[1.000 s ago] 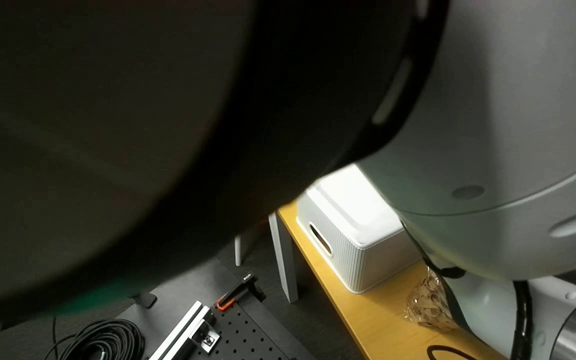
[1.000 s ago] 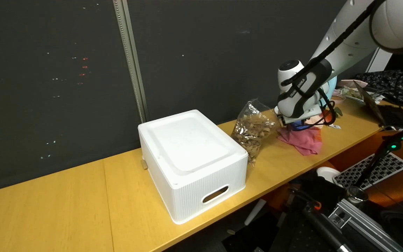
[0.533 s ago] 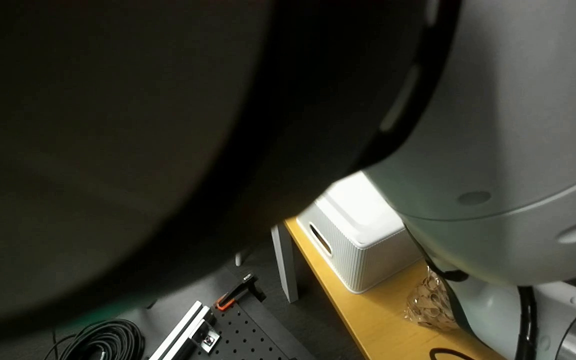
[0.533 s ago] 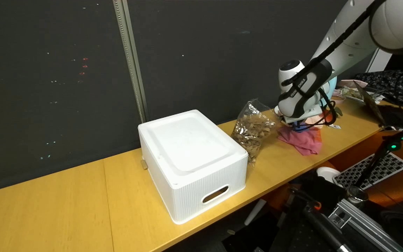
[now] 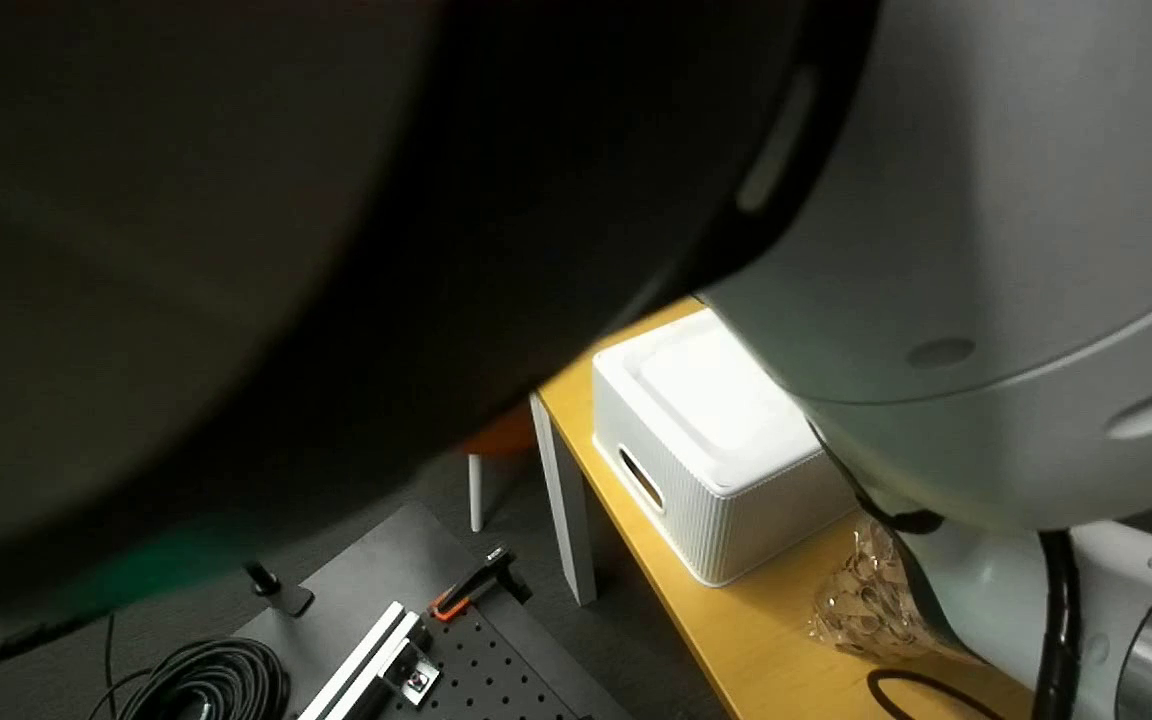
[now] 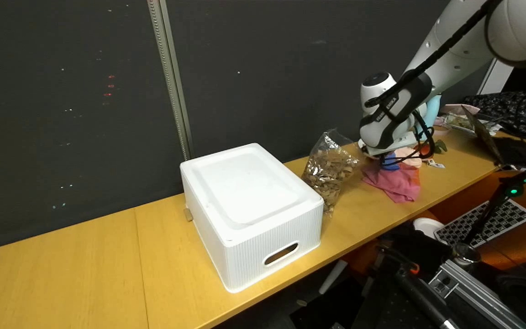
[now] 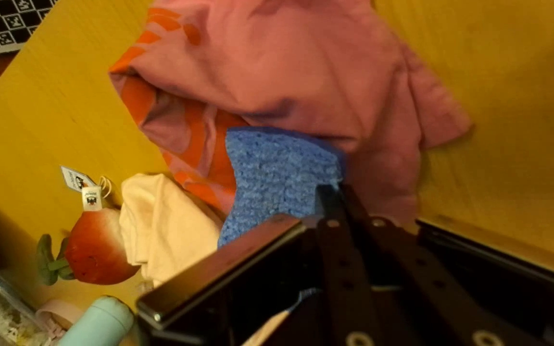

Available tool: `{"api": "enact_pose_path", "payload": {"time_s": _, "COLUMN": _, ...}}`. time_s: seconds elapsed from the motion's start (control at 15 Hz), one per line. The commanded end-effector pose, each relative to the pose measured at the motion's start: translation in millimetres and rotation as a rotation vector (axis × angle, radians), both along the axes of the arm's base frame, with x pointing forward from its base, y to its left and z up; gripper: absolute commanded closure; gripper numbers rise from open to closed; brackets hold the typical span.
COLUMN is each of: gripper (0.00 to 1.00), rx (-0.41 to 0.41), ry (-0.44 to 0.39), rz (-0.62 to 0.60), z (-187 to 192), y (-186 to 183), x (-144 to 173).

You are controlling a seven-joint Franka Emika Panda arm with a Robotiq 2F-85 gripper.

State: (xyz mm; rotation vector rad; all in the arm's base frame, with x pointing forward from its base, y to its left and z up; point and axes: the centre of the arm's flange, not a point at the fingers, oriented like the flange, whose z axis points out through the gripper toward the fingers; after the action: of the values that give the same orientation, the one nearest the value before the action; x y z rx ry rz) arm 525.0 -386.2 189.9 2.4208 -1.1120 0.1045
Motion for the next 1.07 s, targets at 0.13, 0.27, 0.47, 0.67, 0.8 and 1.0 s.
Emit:
{"api": "enact_pose_path", "payload": {"time_s": 0.13, "gripper": 0.99, "rx": 0.026, "ry": -0.017, "rz": -0.033, "z": 54.0, "y": 27.1, "x": 15.2}}
{"api": "enact_pose_path", "payload": {"time_s": 0.27, "gripper": 0.99, "rx": 0.012, "ry": -0.018, "rz": -0.056, "z": 75.5, "y": 39.3, "x": 16.1}}
{"api": "enact_pose_path", "payload": {"time_s": 0.47, "gripper": 0.99, "rx": 0.007, "ry": -0.012, "rz": -0.130, "z": 108.8, "y": 51.9, "x": 19.6}}
{"api": "enact_pose_path", "payload": {"time_s": 0.67, "gripper": 0.99, "rx": -0.017, "ry": -0.016, "rz": -0.180, "z": 140.7, "y": 69.4, "x": 29.4}}
{"api": "enact_pose_path", "payload": {"time_s": 0.8, "gripper": 0.99, "rx": -0.034, "ry": -0.037, "rz": -0.185, "z": 163.2, "y": 81.5, "x": 43.1}}
{"api": "enact_pose_path", "payload": {"time_s": 1.0, "gripper": 0.99, "rx": -0.033, "ry": -0.088, "rz": -0.135, "z": 188.9, "y": 110.0, "x": 74.0}}
